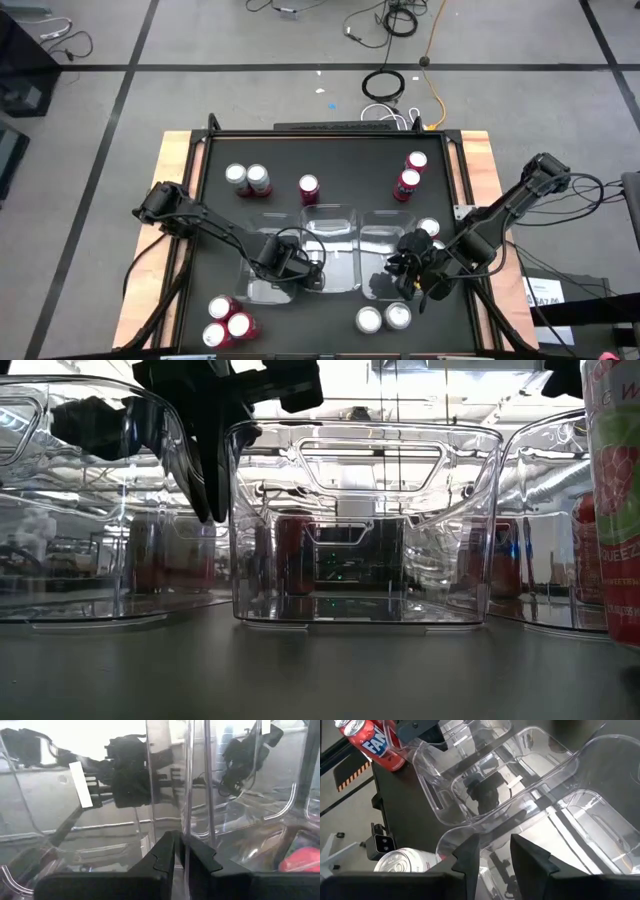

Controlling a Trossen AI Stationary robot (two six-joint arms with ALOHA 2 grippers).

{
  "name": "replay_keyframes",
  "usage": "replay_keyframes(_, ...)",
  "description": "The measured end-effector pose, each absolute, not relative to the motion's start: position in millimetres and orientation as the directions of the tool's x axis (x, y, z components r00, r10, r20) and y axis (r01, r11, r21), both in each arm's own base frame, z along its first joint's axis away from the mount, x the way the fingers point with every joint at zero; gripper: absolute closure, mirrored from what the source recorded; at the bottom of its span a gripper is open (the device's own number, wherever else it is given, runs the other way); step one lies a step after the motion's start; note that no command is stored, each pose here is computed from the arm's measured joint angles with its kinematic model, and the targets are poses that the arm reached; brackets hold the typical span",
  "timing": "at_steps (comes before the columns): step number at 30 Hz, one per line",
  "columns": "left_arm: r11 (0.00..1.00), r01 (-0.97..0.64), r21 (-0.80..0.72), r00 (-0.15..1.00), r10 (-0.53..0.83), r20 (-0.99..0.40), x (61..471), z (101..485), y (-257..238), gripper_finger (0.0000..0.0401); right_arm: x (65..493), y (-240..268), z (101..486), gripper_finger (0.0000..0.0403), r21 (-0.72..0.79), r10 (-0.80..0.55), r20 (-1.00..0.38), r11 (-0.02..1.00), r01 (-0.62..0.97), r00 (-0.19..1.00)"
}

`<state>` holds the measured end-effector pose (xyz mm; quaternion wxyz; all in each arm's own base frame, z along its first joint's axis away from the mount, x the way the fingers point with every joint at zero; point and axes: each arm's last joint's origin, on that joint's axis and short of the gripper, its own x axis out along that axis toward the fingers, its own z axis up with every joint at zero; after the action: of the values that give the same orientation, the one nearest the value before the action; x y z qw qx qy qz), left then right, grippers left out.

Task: Sort soda cans
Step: Adjust the left transparent bin, then put the pink-white soda can into the center transparent bin

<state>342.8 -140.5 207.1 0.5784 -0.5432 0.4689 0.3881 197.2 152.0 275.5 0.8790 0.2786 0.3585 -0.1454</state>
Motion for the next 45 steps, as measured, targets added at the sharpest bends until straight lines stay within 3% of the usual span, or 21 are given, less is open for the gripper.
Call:
replay_keyframes(20, 0.097, -0.96, -0.263, 0.26, -0.041, -0.965, 342, 208, -140, 0.0358, 197, 152, 276, 0.03, 0.388, -0.056, -0.711, 0.8, 0.457, 0.701)
replay_keyframes(33, 0.098, -0.961, -0.259, 0.255, -0.047, -0.966, 342, 208, -140, 0.0224, 197, 152, 275, 0.03, 0.374, -0.054, -0.713, 0.814, 0.444, 0.699)
replay_keyframes(45, 0.103, -0.963, -0.249, 0.244, -0.062, -0.968, 331, 224, -137, 0.0211, 197, 152, 275, 0.03, 0.376, -0.053, -0.713, 0.813, 0.444, 0.7)
